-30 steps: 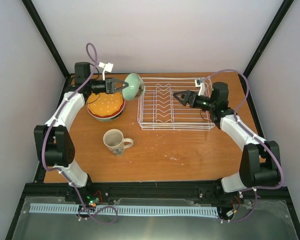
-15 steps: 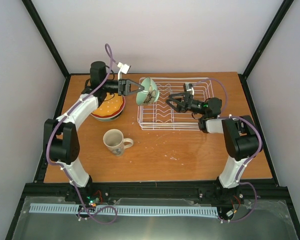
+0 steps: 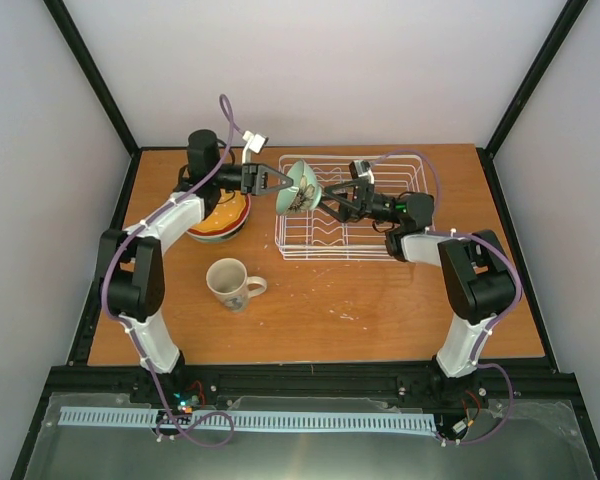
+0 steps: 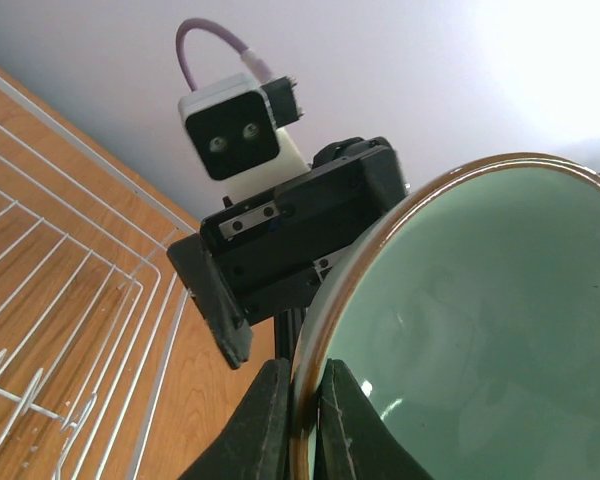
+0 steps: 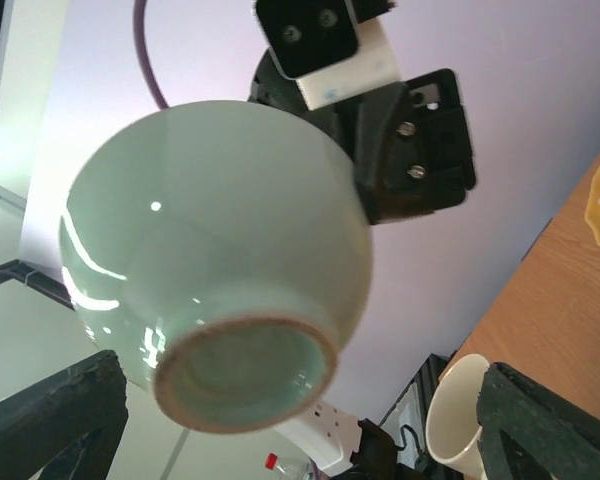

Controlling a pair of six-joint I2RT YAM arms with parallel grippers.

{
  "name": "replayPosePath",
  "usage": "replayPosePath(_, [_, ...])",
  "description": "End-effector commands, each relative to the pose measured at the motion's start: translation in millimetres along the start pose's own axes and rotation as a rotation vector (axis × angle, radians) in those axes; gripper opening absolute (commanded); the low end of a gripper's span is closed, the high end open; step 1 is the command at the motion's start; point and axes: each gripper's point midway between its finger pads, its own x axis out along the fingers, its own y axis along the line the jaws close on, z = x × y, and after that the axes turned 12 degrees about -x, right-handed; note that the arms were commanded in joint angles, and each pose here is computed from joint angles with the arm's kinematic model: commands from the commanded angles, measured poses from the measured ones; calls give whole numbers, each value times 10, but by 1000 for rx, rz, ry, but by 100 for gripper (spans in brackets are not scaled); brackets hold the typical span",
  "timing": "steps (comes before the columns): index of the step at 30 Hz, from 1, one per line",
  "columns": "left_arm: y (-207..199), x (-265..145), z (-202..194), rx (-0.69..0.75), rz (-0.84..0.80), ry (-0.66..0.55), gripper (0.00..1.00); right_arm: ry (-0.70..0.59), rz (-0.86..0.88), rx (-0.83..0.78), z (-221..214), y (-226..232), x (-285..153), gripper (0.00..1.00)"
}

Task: Load the mixed dishes into the dish rack

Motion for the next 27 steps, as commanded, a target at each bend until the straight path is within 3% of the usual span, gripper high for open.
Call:
replayPosePath(1, [-87,80,-9,43,-39,35,1,7,110,-198,65,459,97,93])
replayPosePath(8, [-31,108,21,38,-44,37,1,27,125,-186,36,491,159,91])
replayPosePath(18, [-3,118,79,43,-47,40,1,24,128,-177,40,483,177,74])
replayPosePath(27, [75,134,151,42,-49,43,1,35,133,-167,-22,514,193,73])
